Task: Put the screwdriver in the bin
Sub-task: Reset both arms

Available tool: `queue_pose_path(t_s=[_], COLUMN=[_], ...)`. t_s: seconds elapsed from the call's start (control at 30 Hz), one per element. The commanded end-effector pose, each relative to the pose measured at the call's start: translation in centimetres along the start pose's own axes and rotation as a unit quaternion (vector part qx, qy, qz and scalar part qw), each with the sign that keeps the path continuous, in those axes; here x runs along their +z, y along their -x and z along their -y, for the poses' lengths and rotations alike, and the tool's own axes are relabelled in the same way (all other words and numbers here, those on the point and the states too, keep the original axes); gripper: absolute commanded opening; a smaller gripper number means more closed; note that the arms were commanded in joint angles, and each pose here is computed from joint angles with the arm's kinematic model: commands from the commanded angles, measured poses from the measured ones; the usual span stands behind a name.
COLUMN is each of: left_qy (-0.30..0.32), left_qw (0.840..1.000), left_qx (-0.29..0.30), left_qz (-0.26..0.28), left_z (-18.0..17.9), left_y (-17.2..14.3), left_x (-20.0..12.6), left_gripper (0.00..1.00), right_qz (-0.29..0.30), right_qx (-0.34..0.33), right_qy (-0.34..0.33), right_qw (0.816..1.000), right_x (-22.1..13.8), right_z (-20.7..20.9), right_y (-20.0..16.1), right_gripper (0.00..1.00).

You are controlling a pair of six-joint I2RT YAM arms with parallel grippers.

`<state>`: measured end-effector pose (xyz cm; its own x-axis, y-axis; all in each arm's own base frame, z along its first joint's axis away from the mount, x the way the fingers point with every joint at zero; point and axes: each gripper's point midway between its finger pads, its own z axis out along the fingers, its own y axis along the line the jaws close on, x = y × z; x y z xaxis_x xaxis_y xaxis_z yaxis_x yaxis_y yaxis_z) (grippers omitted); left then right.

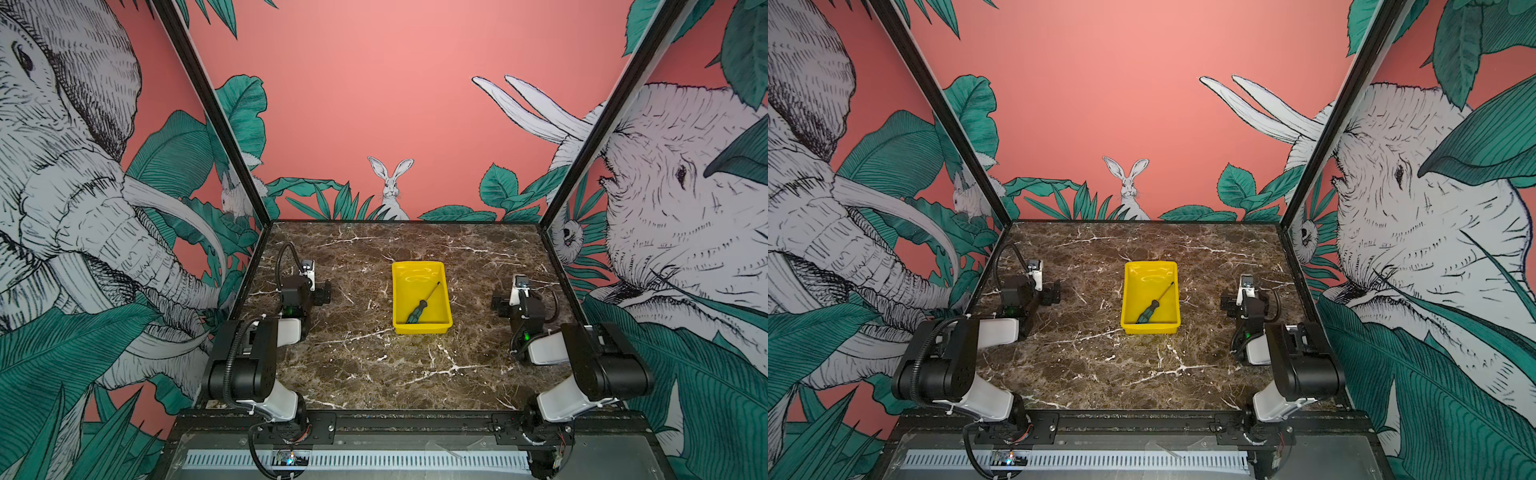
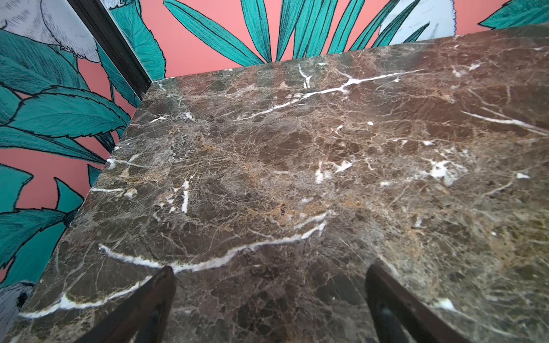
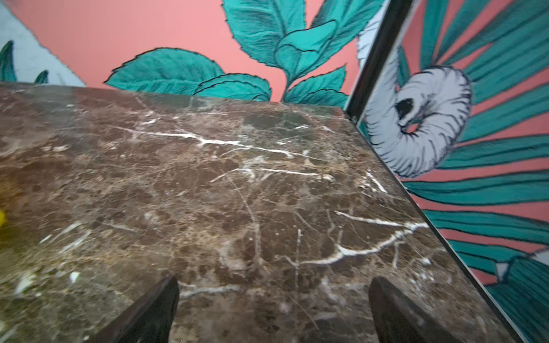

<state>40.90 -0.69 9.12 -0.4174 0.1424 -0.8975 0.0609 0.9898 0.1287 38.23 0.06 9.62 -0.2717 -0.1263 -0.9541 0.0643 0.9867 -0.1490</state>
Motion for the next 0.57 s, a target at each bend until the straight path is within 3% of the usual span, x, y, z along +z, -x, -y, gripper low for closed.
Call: queue_pose_path(t_s=[0.0,0.17,0.23,0.4,0.53], left_qy=[-0.007,-0.022,-0.027,-0.026,-0.026], left_qw=[1.000,0.998,0.999,0.999,0.998], left_qx=[0.004,0.011,0.013,0.012,0.012], left_qz=[0.013,0.062,0.040,0.042,0.048], left_z=[0.2,1.0,1.2,1.1,1.1], left_y=[0.8,0.6,0.1,0.2,0.3], left_x=[-0.3,-0.7,-0.8,-0.8,-0.8], left_gripper=[1.00,1.00,1.00,1.00,1.00], right_qz=[0.004,0.004,0.003,-0.023,-0.043], right_qx=[-0.018,-0.015,-0.015,-0.010,0.010], right_qy=[-0.011,-0.020,-0.021,-0.040,-0.014], right_qw=[1.000,1.000,1.000,0.999,0.999], right_x=[0.0,0.0,0.0,0.9,1.7], right_z=[0.0,0.3,0.3,0.9,1.1], right_y=[0.5,0.6,0.6,0.4,0.0], right_gripper=[0.99,0.99,0.99,0.99,0.99])
